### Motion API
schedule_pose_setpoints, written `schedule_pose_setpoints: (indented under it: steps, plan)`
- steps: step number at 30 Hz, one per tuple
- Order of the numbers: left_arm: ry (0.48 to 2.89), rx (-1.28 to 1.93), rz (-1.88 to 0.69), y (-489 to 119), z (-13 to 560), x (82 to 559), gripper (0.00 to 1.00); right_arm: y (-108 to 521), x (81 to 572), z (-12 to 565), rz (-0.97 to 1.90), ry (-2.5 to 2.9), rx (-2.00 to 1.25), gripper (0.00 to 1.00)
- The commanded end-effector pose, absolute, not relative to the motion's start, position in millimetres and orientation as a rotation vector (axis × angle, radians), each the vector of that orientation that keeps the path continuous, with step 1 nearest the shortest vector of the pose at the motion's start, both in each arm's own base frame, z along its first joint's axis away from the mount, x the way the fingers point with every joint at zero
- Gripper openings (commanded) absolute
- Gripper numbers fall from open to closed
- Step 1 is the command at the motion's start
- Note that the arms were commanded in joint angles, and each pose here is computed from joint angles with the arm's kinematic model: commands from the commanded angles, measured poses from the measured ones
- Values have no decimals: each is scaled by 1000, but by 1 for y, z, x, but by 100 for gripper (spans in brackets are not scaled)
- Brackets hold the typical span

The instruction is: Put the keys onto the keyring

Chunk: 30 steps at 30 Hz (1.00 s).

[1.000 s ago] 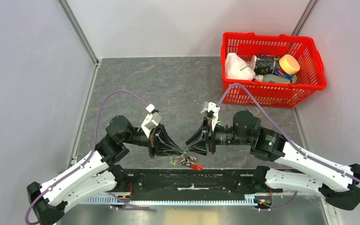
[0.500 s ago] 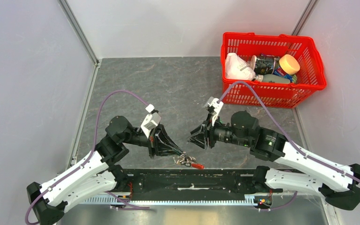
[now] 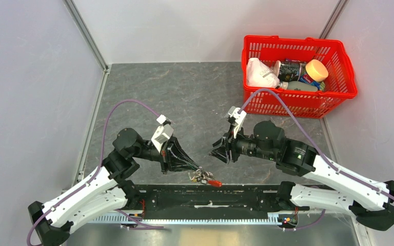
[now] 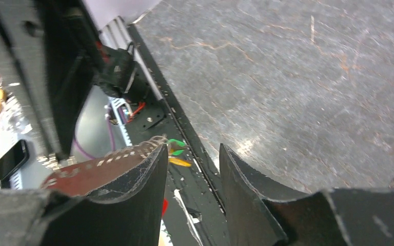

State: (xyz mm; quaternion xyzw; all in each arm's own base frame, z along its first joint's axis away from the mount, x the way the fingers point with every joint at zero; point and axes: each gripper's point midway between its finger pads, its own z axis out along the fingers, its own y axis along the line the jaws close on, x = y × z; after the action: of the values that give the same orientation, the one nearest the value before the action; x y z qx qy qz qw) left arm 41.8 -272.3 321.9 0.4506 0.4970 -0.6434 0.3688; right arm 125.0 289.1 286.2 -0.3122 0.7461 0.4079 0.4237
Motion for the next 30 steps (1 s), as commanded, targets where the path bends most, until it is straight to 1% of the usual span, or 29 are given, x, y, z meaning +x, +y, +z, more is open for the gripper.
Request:
schedule_pose_setpoints:
  steps: [1, 8, 21, 30]
  plan:
    - [1223, 1169, -1659, -270, 330, 36, 2, 293, 103, 327, 1148, 1727, -894, 49]
    - [1227, 1164, -1658, -270, 329, 37, 2, 300, 85, 337, 1260, 1679, -967, 48]
    - [1226, 1161, -1656, -269, 329, 37, 2, 306, 72, 356, 1363, 1602, -1002, 47]
    - [1217, 1159, -1652, -268, 331, 36, 2, 311, 64, 355, 1412, 1597, -1055, 47]
